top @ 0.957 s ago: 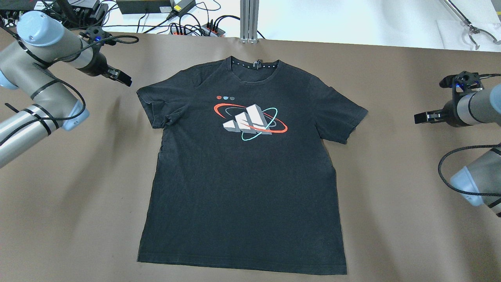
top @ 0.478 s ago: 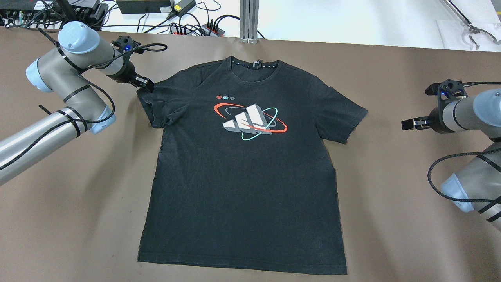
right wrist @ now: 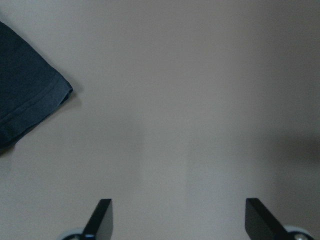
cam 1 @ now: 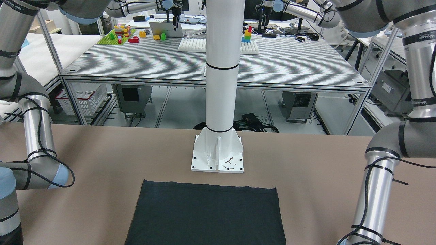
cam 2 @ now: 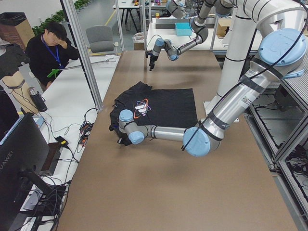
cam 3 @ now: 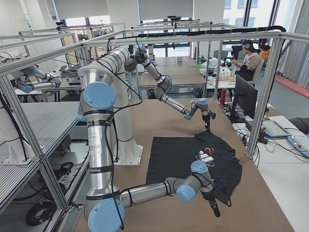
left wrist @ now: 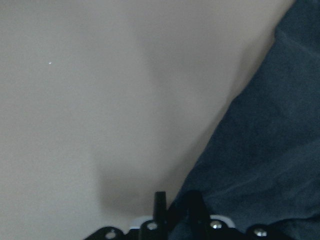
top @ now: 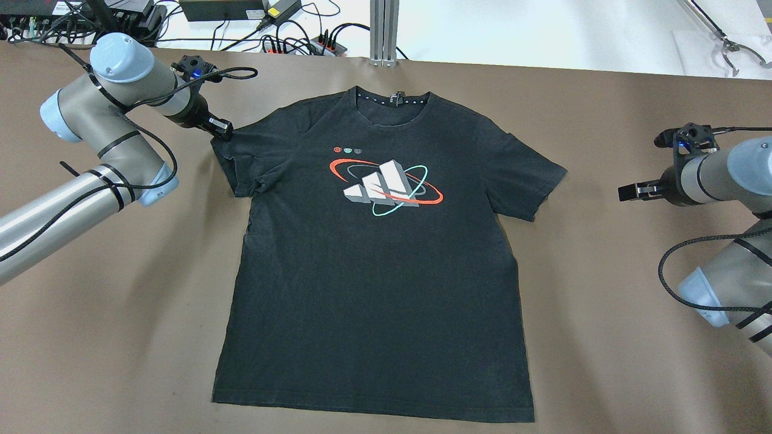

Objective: Fold clothes
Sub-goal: 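Move the left gripper toward the shirt collar while the right gripper approaches the sleeve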

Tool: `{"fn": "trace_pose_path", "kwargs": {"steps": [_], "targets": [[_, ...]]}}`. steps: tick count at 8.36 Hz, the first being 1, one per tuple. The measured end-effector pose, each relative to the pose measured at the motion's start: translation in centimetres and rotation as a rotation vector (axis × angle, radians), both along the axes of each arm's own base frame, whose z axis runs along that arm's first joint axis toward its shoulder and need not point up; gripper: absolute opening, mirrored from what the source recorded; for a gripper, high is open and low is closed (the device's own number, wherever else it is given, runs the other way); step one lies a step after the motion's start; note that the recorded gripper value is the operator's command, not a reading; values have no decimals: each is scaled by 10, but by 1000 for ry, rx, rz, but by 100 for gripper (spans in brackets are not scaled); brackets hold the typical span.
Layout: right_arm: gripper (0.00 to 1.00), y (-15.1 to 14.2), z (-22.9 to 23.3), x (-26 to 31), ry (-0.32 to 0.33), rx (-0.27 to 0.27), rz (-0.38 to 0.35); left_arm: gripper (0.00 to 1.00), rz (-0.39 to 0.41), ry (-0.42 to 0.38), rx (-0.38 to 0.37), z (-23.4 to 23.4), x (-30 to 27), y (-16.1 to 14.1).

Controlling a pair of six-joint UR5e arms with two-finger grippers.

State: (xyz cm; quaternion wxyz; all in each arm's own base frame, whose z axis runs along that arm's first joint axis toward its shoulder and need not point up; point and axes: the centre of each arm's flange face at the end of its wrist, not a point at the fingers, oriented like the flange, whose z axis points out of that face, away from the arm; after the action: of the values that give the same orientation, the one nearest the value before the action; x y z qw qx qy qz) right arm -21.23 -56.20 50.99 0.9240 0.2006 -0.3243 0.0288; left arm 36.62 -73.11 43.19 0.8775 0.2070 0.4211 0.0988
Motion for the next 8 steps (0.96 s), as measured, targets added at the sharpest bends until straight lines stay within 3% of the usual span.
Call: {"fn": "trace_pose_path", "kwargs": {"steps": [5, 6, 7, 8], "targets": [[94, 0, 3, -1, 2, -3, -2, 34, -7, -8, -2, 7, -4, 0], [94, 0, 4, -2, 3, -4, -2, 23, -7, -8, -2, 7, -4, 1], [94, 1, 4, -2, 3, -5, -2, 2, -6, -7, 0, 7, -3, 1], [94, 1, 4, -2, 3, -5, -3, 0, -5, -4, 4, 7, -3, 2]]}}
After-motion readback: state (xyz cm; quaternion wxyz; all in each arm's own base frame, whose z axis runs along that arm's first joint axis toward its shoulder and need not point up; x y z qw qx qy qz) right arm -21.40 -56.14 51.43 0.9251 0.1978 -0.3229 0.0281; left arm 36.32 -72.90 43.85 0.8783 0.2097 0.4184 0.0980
